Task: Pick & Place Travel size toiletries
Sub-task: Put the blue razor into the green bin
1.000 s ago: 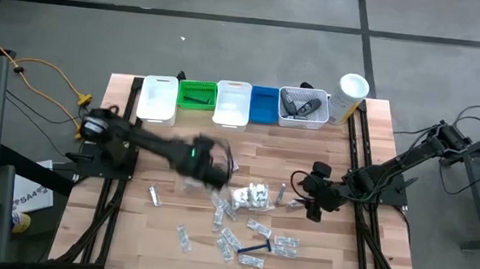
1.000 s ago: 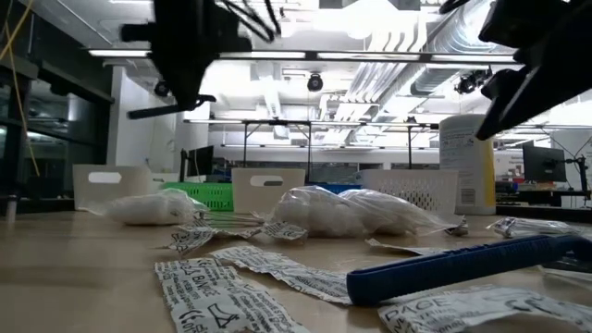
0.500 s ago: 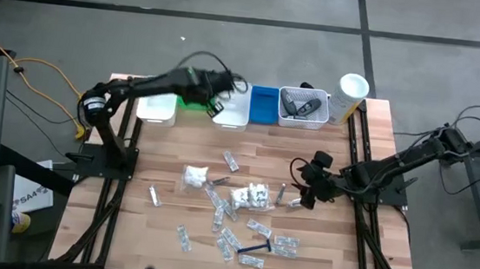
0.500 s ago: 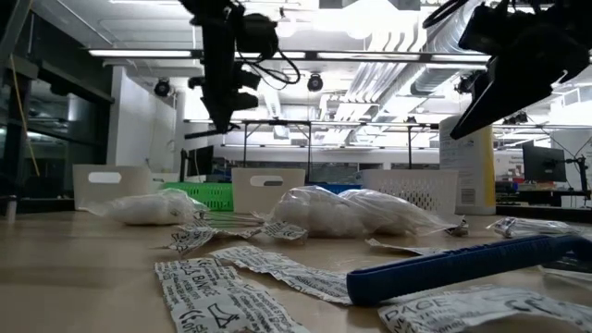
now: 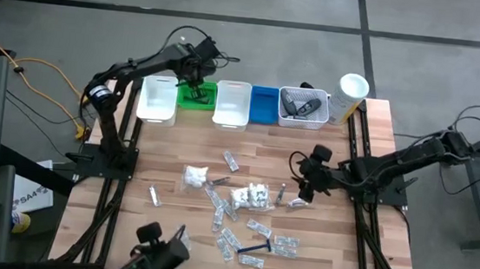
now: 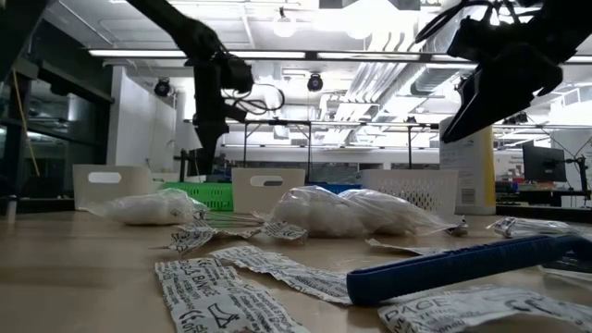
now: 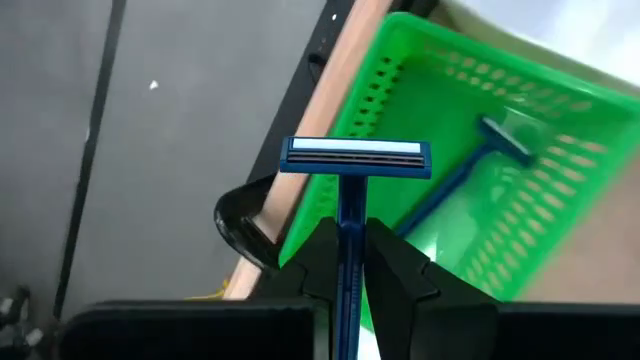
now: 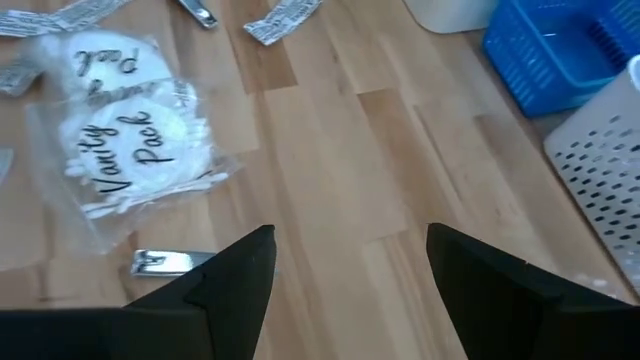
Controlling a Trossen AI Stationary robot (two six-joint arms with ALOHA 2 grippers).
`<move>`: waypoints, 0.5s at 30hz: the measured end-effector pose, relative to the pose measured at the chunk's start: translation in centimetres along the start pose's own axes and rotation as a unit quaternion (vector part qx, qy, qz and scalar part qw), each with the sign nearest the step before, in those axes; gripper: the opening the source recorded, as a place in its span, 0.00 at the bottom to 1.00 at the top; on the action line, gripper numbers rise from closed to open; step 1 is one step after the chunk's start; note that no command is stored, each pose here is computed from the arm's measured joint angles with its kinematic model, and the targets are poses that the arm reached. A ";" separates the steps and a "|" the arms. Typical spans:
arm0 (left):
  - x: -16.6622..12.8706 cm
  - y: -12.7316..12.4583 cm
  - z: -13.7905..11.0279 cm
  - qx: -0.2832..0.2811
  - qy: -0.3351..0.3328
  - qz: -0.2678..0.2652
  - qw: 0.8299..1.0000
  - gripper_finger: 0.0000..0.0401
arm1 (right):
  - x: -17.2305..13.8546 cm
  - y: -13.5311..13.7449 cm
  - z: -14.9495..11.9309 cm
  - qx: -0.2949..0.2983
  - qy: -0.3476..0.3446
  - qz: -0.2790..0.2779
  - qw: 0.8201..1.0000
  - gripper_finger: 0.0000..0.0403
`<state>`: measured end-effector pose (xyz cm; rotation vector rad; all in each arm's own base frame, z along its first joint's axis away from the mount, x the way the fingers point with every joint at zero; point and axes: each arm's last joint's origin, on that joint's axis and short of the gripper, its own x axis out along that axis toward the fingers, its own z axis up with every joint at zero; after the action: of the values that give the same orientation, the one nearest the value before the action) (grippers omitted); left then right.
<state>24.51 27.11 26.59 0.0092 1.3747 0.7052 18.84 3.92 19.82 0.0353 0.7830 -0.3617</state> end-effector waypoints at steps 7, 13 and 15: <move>2.6 0.0 0.6 0.053 -0.006 -0.029 0.998 0.06 | 0.5 -1.0 0.5 0.004 -0.003 -0.022 1.000 0.63; 4.5 -0.6 0.9 0.083 0.012 -0.040 0.996 0.11 | 0.8 -1.6 1.0 0.000 -0.016 -0.030 0.999 0.63; 4.6 -0.7 0.9 0.081 0.013 -0.043 0.996 0.12 | 0.9 -1.8 1.1 -0.002 -0.013 -0.029 0.999 0.63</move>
<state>25.71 29.06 22.44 0.0691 1.4453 0.5211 19.55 1.78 20.13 0.0040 0.7596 -0.4159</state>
